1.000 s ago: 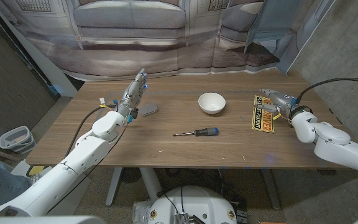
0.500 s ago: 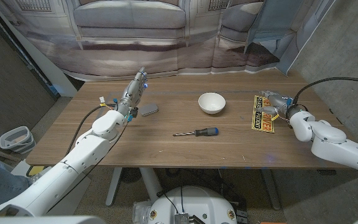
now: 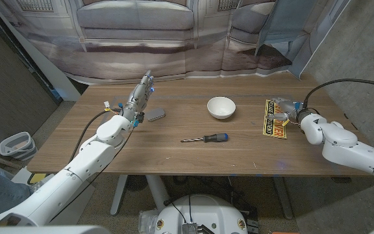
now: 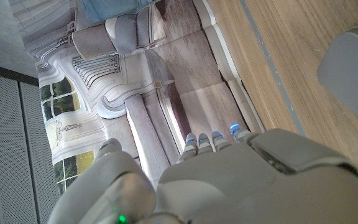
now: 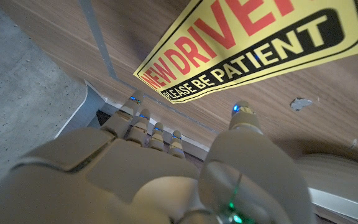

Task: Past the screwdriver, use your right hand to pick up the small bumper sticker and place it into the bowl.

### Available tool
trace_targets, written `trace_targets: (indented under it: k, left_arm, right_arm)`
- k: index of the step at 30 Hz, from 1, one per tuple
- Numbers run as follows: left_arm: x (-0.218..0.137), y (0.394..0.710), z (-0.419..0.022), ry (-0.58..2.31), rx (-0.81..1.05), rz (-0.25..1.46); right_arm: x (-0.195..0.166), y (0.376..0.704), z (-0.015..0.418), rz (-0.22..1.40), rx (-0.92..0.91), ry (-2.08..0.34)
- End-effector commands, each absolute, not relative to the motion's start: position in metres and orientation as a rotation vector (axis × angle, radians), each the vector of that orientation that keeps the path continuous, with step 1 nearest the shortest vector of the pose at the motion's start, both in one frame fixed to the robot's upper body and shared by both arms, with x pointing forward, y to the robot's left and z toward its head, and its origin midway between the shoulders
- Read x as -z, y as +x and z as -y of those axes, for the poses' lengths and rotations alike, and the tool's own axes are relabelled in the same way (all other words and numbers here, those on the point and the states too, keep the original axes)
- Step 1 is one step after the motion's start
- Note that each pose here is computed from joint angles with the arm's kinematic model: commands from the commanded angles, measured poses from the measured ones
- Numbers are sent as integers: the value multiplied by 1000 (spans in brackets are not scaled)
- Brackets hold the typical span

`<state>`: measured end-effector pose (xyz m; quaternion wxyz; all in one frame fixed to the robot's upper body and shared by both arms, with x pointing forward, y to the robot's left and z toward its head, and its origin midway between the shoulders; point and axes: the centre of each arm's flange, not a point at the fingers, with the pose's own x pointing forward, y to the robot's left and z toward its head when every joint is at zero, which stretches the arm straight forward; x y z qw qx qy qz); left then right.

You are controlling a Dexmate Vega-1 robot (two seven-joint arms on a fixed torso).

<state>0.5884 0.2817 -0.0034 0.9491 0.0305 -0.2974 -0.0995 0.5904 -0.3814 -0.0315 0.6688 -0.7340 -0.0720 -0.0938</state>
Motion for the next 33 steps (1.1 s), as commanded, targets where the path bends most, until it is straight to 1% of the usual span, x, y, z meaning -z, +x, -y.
trace_targets:
  k: [1, 20, 33]
  left_arm:
    - [6, 590, -283, 59, 204, 598]
    - [2, 591, -283, 66, 210, 600]
    - [6, 599, -281, 61, 215, 583]
  right_arm:
    - [33, 593, 380, 100, 186, -1671]
    - [38, 600, 379, 22, 134, -1639]
    - [30, 608, 381, -41, 101, -1627]
